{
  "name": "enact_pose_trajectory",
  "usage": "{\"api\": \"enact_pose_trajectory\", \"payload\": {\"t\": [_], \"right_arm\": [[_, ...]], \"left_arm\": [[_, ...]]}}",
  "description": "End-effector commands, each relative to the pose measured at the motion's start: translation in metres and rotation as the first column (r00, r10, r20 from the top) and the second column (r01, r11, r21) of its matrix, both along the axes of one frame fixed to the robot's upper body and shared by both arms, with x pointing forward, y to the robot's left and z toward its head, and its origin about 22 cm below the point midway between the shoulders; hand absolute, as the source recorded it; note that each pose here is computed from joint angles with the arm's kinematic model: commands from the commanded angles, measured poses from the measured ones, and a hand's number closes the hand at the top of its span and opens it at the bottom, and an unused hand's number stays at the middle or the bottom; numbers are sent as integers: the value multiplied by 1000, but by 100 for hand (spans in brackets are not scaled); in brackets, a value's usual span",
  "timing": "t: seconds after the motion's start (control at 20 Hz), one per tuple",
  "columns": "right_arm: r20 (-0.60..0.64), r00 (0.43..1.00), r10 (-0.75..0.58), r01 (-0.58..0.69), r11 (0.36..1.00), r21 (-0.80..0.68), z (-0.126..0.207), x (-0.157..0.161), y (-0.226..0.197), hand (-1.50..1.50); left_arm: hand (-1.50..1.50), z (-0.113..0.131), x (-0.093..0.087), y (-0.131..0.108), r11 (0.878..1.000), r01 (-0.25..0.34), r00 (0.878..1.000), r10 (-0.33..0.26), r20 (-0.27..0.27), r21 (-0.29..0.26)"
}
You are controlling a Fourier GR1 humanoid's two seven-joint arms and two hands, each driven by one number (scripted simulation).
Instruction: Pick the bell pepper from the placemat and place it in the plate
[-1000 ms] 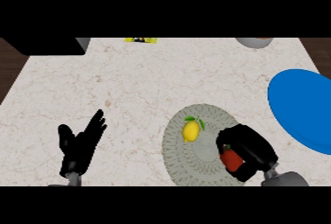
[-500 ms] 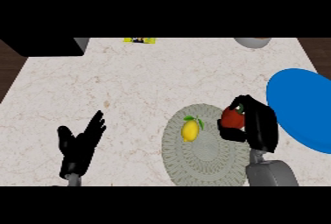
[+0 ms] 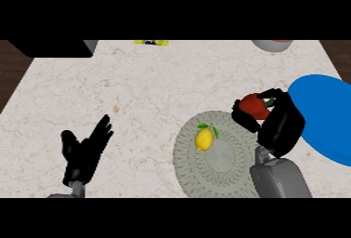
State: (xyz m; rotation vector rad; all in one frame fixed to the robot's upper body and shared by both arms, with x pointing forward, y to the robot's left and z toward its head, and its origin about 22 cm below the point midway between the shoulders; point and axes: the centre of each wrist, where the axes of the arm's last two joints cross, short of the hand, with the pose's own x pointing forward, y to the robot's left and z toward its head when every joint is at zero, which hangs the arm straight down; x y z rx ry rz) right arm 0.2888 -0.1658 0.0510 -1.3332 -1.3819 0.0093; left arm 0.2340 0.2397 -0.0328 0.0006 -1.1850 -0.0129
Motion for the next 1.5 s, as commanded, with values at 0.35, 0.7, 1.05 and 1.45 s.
{"api": "enact_pose_trajectory", "payload": {"t": [0.35, 0.7, 1.05, 1.45], "right_arm": [[150, 961, -231, 227, 973, 45, -16, 8, -84, 150], [205, 915, -349, 351, 936, 24, -8, 31, -170, 150], [214, 909, -358, 361, 932, 26, -15, 33, -240, 150], [-136, 914, -382, 393, 918, 60, -43, 6, -304, -150]], "left_arm": [[0, -5, 0, -2, 1000, -5, 1000, 5, 9, 7], [0, 3, 3, 6, 1000, -4, 1000, 4, -4, 2], [0, -9, 9, -22, 1000, 15, 1000, -15, 9, -10], [0, 11, 22, -11, 1000, 13, 1000, -12, 14, -10]]}}
